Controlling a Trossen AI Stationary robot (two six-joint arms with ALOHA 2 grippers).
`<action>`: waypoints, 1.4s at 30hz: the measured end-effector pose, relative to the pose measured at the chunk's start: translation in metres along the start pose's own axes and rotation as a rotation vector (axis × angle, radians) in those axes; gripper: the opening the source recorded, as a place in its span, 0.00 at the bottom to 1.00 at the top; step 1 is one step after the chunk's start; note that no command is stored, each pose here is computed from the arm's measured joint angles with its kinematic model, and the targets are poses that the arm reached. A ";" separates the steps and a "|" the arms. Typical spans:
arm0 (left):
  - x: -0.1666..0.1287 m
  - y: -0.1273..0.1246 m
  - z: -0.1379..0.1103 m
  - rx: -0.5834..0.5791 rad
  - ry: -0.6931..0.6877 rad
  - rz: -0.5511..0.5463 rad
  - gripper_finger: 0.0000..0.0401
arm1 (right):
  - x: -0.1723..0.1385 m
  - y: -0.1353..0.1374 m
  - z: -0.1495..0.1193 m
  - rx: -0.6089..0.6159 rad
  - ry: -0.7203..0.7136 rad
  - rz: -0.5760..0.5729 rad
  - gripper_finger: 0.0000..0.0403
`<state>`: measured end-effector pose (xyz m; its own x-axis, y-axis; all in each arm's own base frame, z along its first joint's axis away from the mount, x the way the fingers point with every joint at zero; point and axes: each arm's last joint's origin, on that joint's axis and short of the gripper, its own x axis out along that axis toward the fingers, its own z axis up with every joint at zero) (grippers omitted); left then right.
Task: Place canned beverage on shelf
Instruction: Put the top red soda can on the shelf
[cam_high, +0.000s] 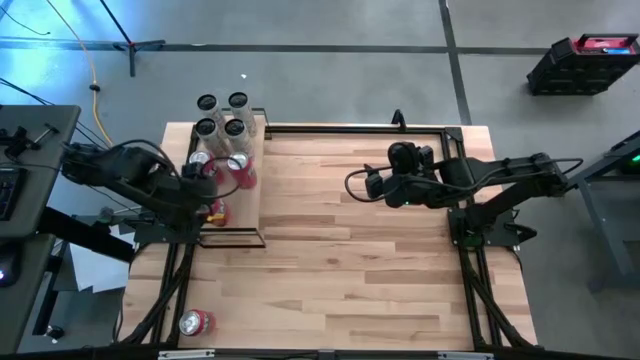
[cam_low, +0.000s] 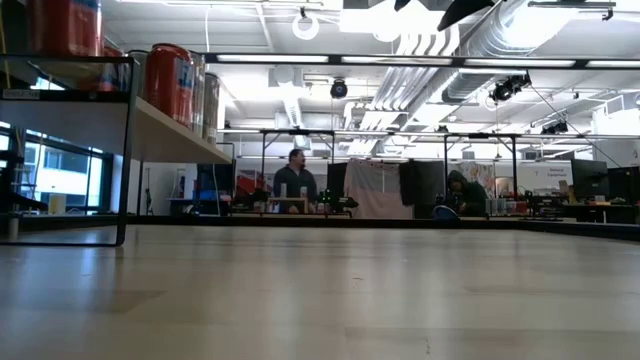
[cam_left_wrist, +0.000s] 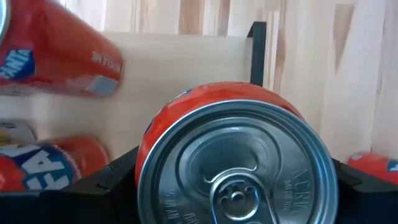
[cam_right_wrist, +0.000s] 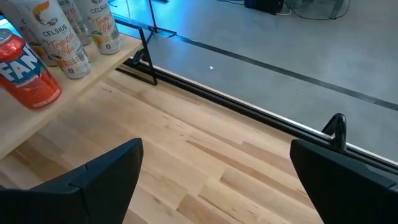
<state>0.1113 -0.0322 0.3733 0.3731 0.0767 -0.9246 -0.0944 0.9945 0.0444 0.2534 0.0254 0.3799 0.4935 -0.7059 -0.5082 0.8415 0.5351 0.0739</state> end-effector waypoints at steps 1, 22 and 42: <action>0.000 0.001 -0.001 -0.003 -0.011 -0.005 0.72 | 0.000 0.000 0.000 0.003 0.001 0.001 0.97; 0.015 0.013 -0.043 -0.102 0.012 -0.052 0.72 | 0.000 0.004 0.001 0.045 0.018 0.050 0.97; 0.018 0.017 -0.038 -0.217 0.019 0.003 0.72 | 0.000 0.005 0.002 0.072 0.014 0.053 0.97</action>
<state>0.0817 -0.0162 0.3431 0.3552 0.0767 -0.9316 -0.2929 0.9556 -0.0330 0.2575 0.0270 0.3820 0.5350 -0.6709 -0.5135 0.8282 0.5365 0.1620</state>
